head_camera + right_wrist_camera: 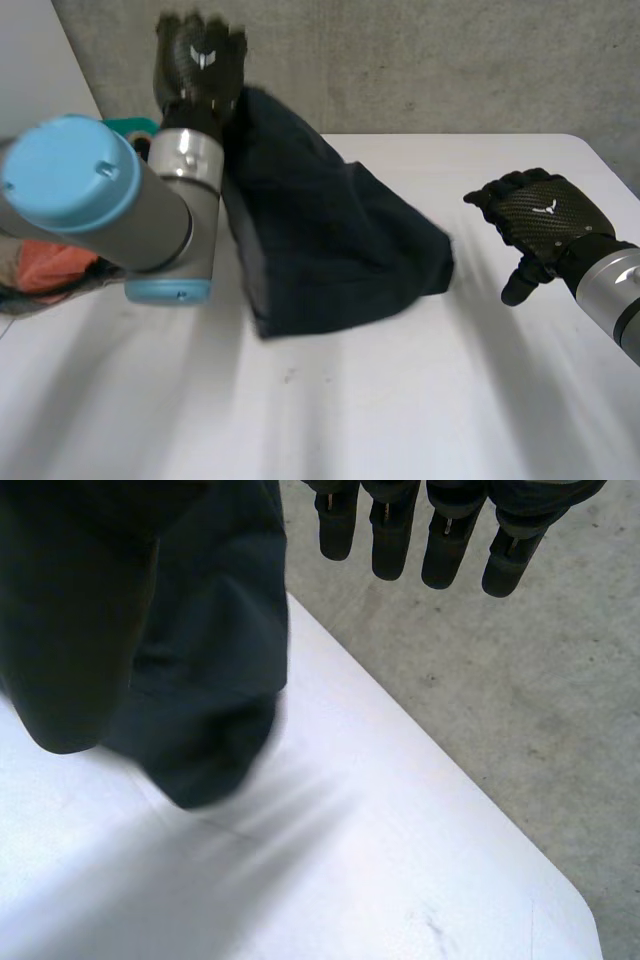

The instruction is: Fold the laundry.

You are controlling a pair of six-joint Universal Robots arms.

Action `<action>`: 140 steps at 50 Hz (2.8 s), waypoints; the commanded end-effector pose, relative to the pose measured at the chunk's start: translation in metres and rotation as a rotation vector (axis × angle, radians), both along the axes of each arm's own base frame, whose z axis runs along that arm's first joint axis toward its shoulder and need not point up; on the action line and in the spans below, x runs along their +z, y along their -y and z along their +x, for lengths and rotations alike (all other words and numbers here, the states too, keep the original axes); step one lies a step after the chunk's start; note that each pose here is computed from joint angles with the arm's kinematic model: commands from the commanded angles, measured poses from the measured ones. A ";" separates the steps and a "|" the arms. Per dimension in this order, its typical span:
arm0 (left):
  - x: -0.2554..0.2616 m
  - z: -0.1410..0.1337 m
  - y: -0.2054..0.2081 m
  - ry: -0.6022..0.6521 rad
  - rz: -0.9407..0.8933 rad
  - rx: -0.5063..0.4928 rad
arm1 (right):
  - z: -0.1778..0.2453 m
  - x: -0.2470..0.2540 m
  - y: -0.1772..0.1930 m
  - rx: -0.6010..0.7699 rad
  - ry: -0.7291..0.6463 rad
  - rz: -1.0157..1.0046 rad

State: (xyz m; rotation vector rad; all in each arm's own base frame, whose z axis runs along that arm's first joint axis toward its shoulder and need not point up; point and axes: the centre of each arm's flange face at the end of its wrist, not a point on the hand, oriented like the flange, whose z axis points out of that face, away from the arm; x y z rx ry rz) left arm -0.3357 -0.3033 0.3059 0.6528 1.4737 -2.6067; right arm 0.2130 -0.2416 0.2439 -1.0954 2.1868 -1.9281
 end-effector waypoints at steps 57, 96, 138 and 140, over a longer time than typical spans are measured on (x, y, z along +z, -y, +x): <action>-0.145 0.052 -0.024 0.300 0.727 -0.188 | 0.041 -0.064 -0.052 0.075 -0.074 0.232; -0.098 -0.097 -0.178 -0.056 0.656 -0.496 | 0.099 -0.081 0.150 0.033 -0.079 -0.455; -0.165 -0.016 -0.031 0.285 0.687 -0.279 | -0.010 -0.029 -0.033 -0.206 0.086 0.350; -0.168 -0.017 -0.030 0.289 0.687 -0.286 | -0.003 -0.043 -0.042 -0.171 0.080 0.349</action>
